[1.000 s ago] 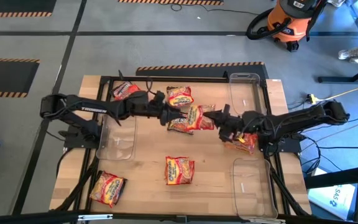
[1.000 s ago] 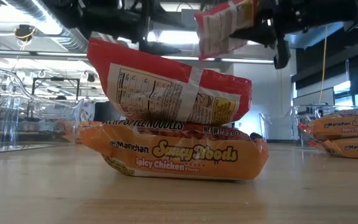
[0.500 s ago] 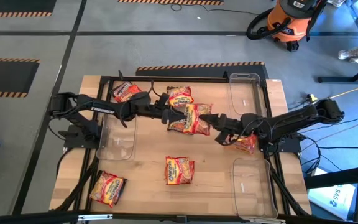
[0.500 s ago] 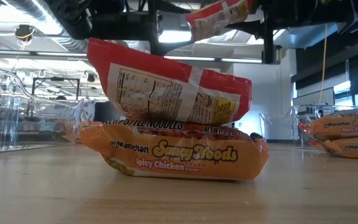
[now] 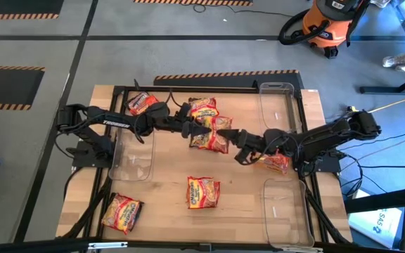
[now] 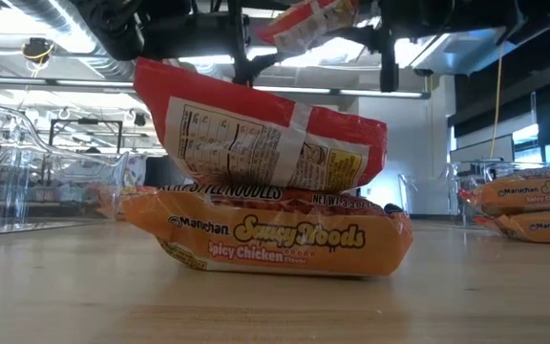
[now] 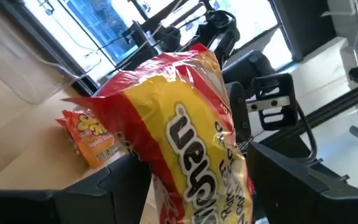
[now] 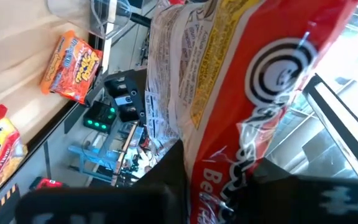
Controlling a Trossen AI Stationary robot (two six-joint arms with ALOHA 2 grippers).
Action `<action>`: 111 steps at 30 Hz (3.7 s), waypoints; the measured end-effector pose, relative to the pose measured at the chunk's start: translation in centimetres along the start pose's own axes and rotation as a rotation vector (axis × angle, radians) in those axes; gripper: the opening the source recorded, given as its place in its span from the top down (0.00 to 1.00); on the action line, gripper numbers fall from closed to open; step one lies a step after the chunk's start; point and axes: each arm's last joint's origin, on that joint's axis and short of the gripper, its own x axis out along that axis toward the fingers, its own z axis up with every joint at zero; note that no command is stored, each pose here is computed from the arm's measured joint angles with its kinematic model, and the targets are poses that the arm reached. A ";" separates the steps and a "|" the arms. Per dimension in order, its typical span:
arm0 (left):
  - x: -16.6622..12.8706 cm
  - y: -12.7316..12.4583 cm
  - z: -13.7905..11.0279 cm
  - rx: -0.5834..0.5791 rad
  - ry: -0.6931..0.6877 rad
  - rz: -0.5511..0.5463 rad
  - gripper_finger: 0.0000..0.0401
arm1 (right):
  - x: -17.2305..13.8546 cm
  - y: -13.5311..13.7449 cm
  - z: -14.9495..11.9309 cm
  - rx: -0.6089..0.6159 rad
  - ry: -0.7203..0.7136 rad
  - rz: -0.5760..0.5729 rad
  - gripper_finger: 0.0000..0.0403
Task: Sort Maruchan noodles
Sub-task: Put the red noodle pack into the middle transparent bin
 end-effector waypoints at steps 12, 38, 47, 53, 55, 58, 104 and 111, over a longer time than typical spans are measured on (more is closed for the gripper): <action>0.0 -0.8 0.2 0.064 0.027 -0.104 0.40 | 0.0 -0.7 -0.1 0.029 -0.017 -0.078 0.87; -0.5 -0.6 1.4 0.135 -0.016 -0.126 0.71 | -0.3 -0.9 -0.1 0.429 0.069 -0.059 0.51; -1.2 -0.3 3.0 0.182 -0.036 -0.181 0.76 | -1.7 -2.2 0.1 0.578 0.213 -0.078 0.44; -1.6 -0.3 3.6 0.342 -0.040 -0.225 0.76 | -3.2 -3.0 0.4 0.801 0.267 -0.058 0.44; -1.7 -0.3 3.7 0.436 -0.034 -0.237 0.76 | -3.8 -2.8 0.4 0.906 0.267 -0.014 0.44; -1.7 -0.1 3.5 0.677 -0.008 -0.250 0.76 | -4.7 -2.2 0.5 1.120 0.245 0.077 0.44; -12.7 -11.8 3.1 0.756 1.231 0.952 0.76 | -7.6 3.6 1.7 1.596 0.286 0.624 0.44; -11.8 -8.3 0.8 0.738 1.457 0.971 0.78 | -7.6 3.5 1.7 1.598 0.286 0.620 0.44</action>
